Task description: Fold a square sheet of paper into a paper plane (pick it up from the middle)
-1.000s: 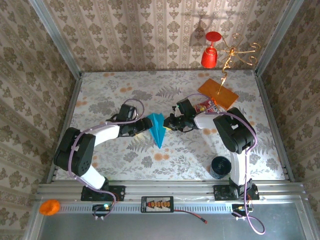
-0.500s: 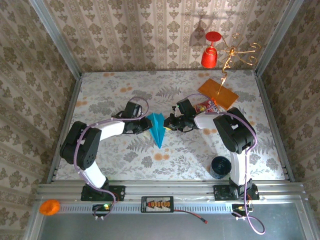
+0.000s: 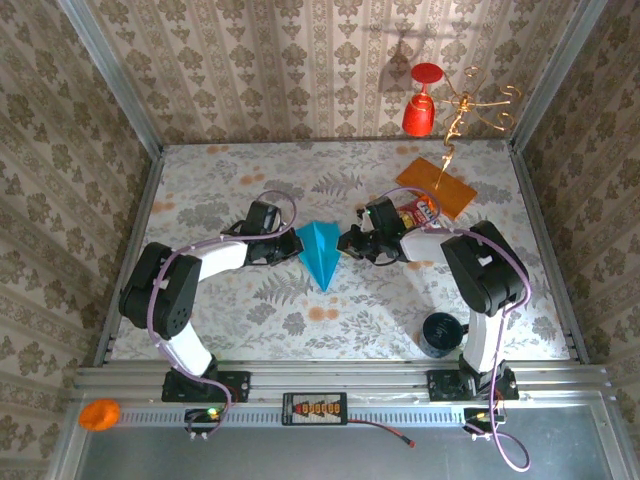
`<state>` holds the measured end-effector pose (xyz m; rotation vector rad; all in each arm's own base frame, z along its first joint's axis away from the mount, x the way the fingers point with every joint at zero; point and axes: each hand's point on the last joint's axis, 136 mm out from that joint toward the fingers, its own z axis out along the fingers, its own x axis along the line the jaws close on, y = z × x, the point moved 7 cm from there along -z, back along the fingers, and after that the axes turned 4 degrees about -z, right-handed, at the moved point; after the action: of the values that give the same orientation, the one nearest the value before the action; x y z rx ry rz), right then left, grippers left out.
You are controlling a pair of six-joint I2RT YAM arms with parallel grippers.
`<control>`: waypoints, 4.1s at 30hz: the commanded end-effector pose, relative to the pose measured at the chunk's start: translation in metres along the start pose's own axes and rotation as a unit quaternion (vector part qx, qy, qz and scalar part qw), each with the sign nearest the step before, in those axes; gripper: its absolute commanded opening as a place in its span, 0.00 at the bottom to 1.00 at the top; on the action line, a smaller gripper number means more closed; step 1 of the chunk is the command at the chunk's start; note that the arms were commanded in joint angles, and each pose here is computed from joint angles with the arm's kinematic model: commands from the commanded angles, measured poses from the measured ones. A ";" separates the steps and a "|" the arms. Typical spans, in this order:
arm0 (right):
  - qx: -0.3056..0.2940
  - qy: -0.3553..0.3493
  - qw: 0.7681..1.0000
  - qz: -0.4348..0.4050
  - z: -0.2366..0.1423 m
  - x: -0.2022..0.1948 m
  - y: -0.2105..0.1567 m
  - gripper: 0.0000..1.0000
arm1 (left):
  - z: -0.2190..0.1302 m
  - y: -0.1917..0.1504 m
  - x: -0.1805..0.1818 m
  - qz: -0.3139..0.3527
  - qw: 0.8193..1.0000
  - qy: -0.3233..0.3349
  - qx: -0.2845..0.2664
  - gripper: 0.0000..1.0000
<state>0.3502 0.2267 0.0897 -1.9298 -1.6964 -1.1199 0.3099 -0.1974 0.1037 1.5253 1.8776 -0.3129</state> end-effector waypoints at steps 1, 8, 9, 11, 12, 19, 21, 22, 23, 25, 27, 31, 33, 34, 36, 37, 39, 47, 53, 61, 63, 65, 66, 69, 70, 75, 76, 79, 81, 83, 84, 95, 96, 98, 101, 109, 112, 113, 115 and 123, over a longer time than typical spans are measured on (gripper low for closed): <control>-0.027 0.001 1.000 -0.007 -0.007 0.003 0.005 0.07 | 0.000 0.002 0.002 0.007 1.000 -0.001 -0.002 0.08; -0.023 -0.014 1.000 0.011 -0.003 -0.011 0.001 0.07 | 0.003 0.000 0.011 0.004 1.000 0.025 -0.003 0.11; -0.021 -0.012 1.000 0.011 -0.002 -0.011 0.001 0.07 | 0.004 0.000 0.011 0.004 1.000 0.027 0.001 0.12; -0.016 -0.008 1.000 0.013 0.000 -0.011 0.001 0.07 | 0.005 0.000 0.012 0.006 0.999 0.031 0.007 0.16; -0.013 -0.006 1.000 0.015 0.001 -0.011 0.001 0.07 | 0.006 0.000 0.012 0.007 0.999 0.037 0.009 0.19; -0.009 0.003 1.000 0.014 0.001 -0.007 0.002 0.07 | -0.014 0.003 -0.005 0.032 0.997 0.066 -0.006 0.43; -0.009 0.005 1.000 0.013 0.001 -0.005 0.003 0.07 | -0.025 0.002 -0.014 0.043 0.996 0.076 -0.014 0.49; -0.010 0.005 1.000 0.015 0.001 -0.006 0.003 0.07 | -0.028 0.001 -0.018 0.047 0.996 0.079 -0.017 0.51; -0.009 0.005 1.000 0.015 0.001 -0.006 0.003 0.07 | -0.030 -0.003 -0.022 0.049 0.995 0.081 -0.016 0.52; -0.009 0.005 1.000 0.016 0.001 -0.005 0.003 0.07 | -0.031 -0.011 -0.028 0.047 0.996 0.079 -0.013 0.54; -0.008 0.004 1.000 0.016 0.001 -0.006 0.003 0.07 | -0.029 -0.021 -0.037 0.050 0.996 0.071 -0.005 0.54; -0.007 0.003 1.000 0.018 0.001 -0.007 0.002 0.07 | -0.020 -0.037 -0.051 0.057 0.995 0.075 0.012 0.51; -0.007 0.003 1.000 0.019 0.002 -0.007 0.002 0.07 | -0.011 -0.043 -0.056 0.062 0.994 0.089 0.025 0.48; -0.007 0.002 1.000 0.019 0.002 -0.007 0.002 0.07 | -0.007 -0.045 -0.057 0.065 0.993 0.097 0.029 0.48; -0.005 0.002 1.000 0.021 0.003 -0.008 0.002 0.07 | 0.001 -0.049 -0.061 0.073 0.990 0.112 0.037 0.45; -0.004 0.003 1.000 0.021 0.003 -0.008 0.002 0.07 | 0.003 -0.049 -0.063 0.077 0.990 0.113 0.038 0.44; -0.003 0.002 1.000 0.021 0.004 -0.009 0.001 0.07 | 0.008 -0.050 -0.065 0.083 0.988 0.121 0.038 0.44; 0.001 0.004 1.000 0.023 0.006 -0.009 0.000 0.07 | 0.022 -0.055 -0.060 0.093 0.985 0.136 0.055 0.48; 0.001 0.005 1.000 0.021 0.005 -0.008 0.001 0.07 | 0.028 -0.057 -0.066 0.111 0.983 0.129 0.064 0.53; 0.004 0.004 1.000 0.021 0.006 -0.008 0.001 0.07 | 0.032 -0.059 -0.069 0.134 0.980 0.125 0.070 0.62; 0.004 0.004 1.000 0.022 0.006 -0.008 0.001 0.07 | 0.034 -0.059 -0.067 0.136 0.979 0.132 0.073 0.62; 0.004 0.004 1.000 0.022 0.006 -0.008 0.001 0.07 | 0.036 -0.060 -0.065 0.135 0.979 0.135 0.075 0.61; 0.004 0.004 1.000 0.022 0.006 -0.008 0.002 0.07 | 0.036 -0.060 -0.065 0.135 0.979 0.137 0.075 0.59; 0.003 0.005 1.000 0.021 0.006 -0.008 0.002 0.07 | 0.039 -0.060 -0.063 0.135 0.977 0.144 0.079 0.57; 0.003 0.004 1.000 0.022 0.006 -0.008 0.002 0.07 | 0.039 -0.060 -0.063 0.135 0.977 0.144 0.080 0.56; 0.003 0.004 1.000 0.021 0.005 -0.007 0.002 0.07 | 0.040 -0.061 -0.062 0.134 0.976 0.149 0.080 0.47; 0.003 0.004 1.000 0.022 0.005 -0.007 0.002 0.08 | 0.040 -0.060 -0.061 0.133 0.976 0.151 0.080 0.46; 0.001 0.006 1.000 0.021 0.003 -0.005 0.003 0.11 | 0.039 -0.061 -0.060 0.133 0.976 0.155 0.078 0.38; 0.000 0.007 1.000 0.020 0.002 -0.004 0.003 0.14 | 0.039 -0.060 -0.060 0.133 0.976 0.156 0.076 0.33; -0.003 0.009 1.000 0.018 -0.001 -0.002 0.004 0.15 | 0.038 -0.060 -0.060 0.133 0.976 0.157 0.075 0.31; -0.004 0.009 1.000 0.017 -0.001 -0.001 0.005 0.16 | 0.038 -0.059 -0.060 0.133 0.976 0.157 0.073 0.30; -0.047 -0.007 0.999 0.016 -0.027 -0.002 0.010 0.45 | 0.031 -0.051 -0.059 0.160 0.970 0.173 0.060 0.14; -0.056 -0.013 0.998 0.014 -0.032 -0.003 0.012 0.47 | 0.028 -0.048 -0.060 0.161 0.970 0.175 0.056 0.14; -0.072 -0.029 0.997 0.010 -0.043 -0.006 0.013 0.49 | 0.024 -0.042 -0.060 0.166 0.968 0.179 0.049 0.14; -0.098 -0.056 0.994 0.005 -0.059 -0.011 0.016 0.50 | 0.019 -0.029 -0.061 0.172 0.967 0.183 0.041 0.14; -0.139 -0.090 0.986 -0.001 -0.087 -0.020 0.019 0.51 | 0.025 0.010 -0.060 0.194 0.956 0.219 0.032 0.10; -0.143 -0.094 0.985 0.000 -0.091 -0.023 0.018 0.51 | 0.031 0.026 -0.062 0.197 0.952 0.231 0.025 0.10; -0.143 -0.095 0.985 -0.001 -0.092 -0.024 0.018 0.51 | 0.033 0.030 -0.062 0.199 0.951 0.235 0.022 0.10; -0.142 -0.098 0.985 0.001 -0.092 -0.027 0.017 0.51 | 0.038 0.039 -0.065 0.202 0.950 0.239 0.015 0.10; -0.135 -0.092 0.987 0.009 -0.093 -0.034 0.017 0.51 | 0.063 0.063 -0.066 0.199 0.943 0.267 0.007 0.12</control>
<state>0.3392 0.1389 0.1259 -2.2755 -1.6662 -1.2514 0.3895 -0.2723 0.1139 2.0611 1.8636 0.2541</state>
